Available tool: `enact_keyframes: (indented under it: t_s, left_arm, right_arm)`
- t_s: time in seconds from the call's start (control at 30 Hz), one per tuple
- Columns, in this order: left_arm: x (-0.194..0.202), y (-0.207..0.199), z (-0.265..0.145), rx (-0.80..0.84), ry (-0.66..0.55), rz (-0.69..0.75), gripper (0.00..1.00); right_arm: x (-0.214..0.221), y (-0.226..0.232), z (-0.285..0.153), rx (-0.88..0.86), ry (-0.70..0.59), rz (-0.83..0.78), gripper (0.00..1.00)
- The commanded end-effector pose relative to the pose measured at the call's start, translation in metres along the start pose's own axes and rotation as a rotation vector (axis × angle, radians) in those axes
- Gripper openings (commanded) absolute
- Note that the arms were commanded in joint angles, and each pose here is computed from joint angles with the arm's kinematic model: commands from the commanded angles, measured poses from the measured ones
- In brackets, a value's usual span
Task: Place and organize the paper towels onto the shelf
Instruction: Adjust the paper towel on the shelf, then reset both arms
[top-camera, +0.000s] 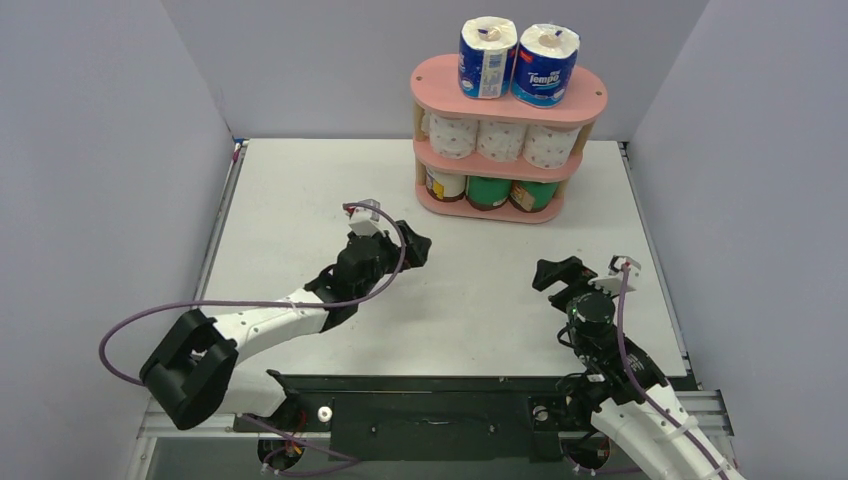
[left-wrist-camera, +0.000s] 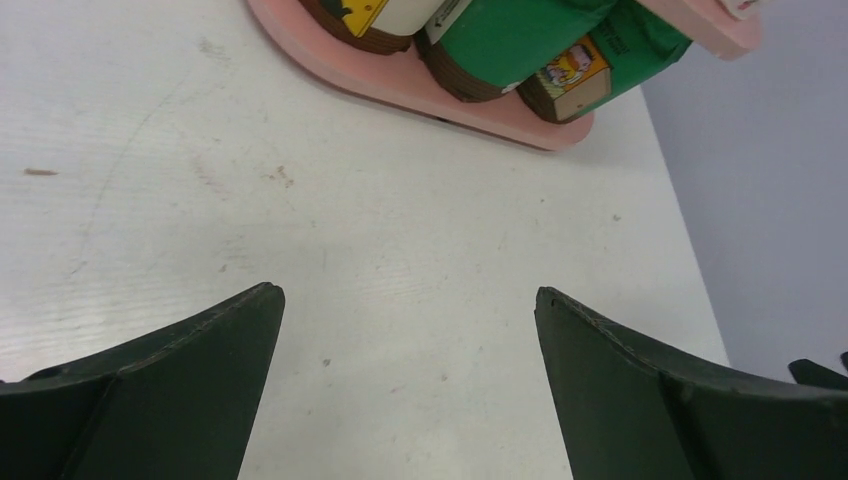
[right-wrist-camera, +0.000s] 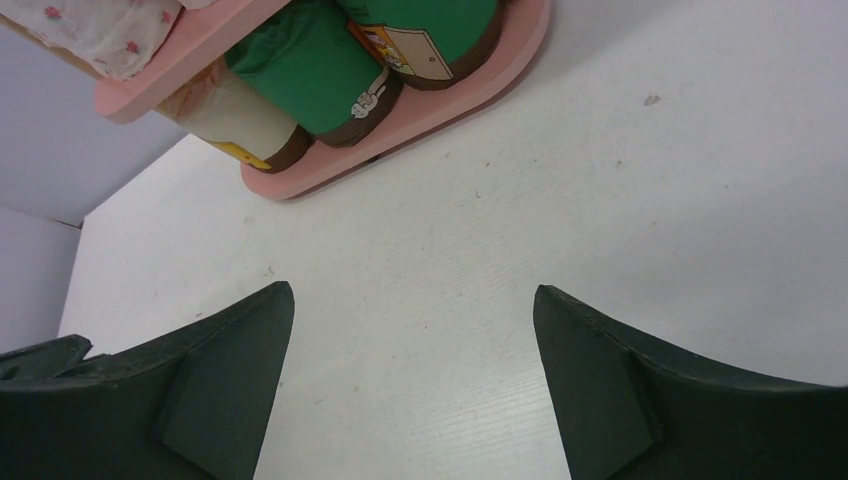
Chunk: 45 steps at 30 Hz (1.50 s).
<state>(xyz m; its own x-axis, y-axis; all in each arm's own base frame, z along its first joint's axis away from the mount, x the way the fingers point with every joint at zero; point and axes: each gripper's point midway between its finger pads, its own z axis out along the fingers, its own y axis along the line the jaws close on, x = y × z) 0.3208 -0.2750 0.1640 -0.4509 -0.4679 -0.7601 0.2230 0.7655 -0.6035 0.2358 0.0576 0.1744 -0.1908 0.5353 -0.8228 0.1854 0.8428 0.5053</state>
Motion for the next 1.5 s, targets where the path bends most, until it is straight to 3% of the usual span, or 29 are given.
enact_keyframes:
  t_s: [0.0, 0.1, 0.2, 0.33, 0.43, 0.47, 0.6, 0.7, 0.83, 1.0, 1.33, 1.47]
  left_arm:
    - [-0.026, 0.022, -0.022, -0.188, -0.011, 0.066, 0.97]
    - [-0.045, 0.031, -0.041, -0.257, -0.045, 0.120, 0.97]
    - [-0.055, 0.058, -0.055, -0.335, -0.152, 0.133, 0.97]
    - [-0.076, 0.076, -0.069, -0.330, -0.401, 0.009, 0.97]
    - [-0.084, 0.095, -0.078, -0.379, -0.443, 0.123, 0.97]
    - [-0.086, 0.102, -0.080, -0.407, -0.428, 0.173, 0.97]
    - [-0.114, 0.150, -0.088, -0.517, -0.423, 0.155, 0.97]
    - [-0.122, 0.173, -0.089, -0.533, -0.416, 0.222, 0.97]
    - [-0.136, 0.201, -0.091, -0.589, -0.437, 0.328, 0.97]
    - [-0.138, 0.253, -0.098, -0.698, -0.427, 0.323, 0.97]
    - [-0.112, 0.282, -0.078, -0.664, -0.382, 0.408, 0.97]
    - [-0.114, 0.284, -0.080, -0.675, -0.419, 0.401, 0.97]
  right_arm:
    - [-0.016, 0.020, -0.002, -0.062, -0.047, 0.143, 0.86]
    - [-0.017, 0.033, -0.004, -0.122, -0.032, 0.139, 0.86]
    - [-0.021, 0.039, -0.002, -0.122, -0.023, 0.125, 0.86]
    - [-0.016, 0.044, 0.008, -0.107, -0.008, 0.086, 0.87]
    - [-0.017, 0.046, 0.010, -0.113, -0.016, 0.099, 0.87]
    - [-0.018, 0.046, 0.011, -0.112, -0.023, 0.105, 0.87]
    - [-0.026, 0.036, 0.015, -0.054, -0.081, 0.172, 0.87]
    - [-0.034, 0.010, 0.019, 0.080, -0.168, 0.272, 0.87]
    - [-0.043, -0.002, 0.015, 0.113, -0.229, 0.232, 0.87]
    - [-0.050, -0.006, 0.009, 0.128, -0.235, 0.155, 0.87]
    - [-0.061, 0.005, 0.019, 0.147, -0.258, 0.140, 0.87]
    - [-0.070, 0.013, 0.031, 0.177, -0.296, 0.150, 0.87]
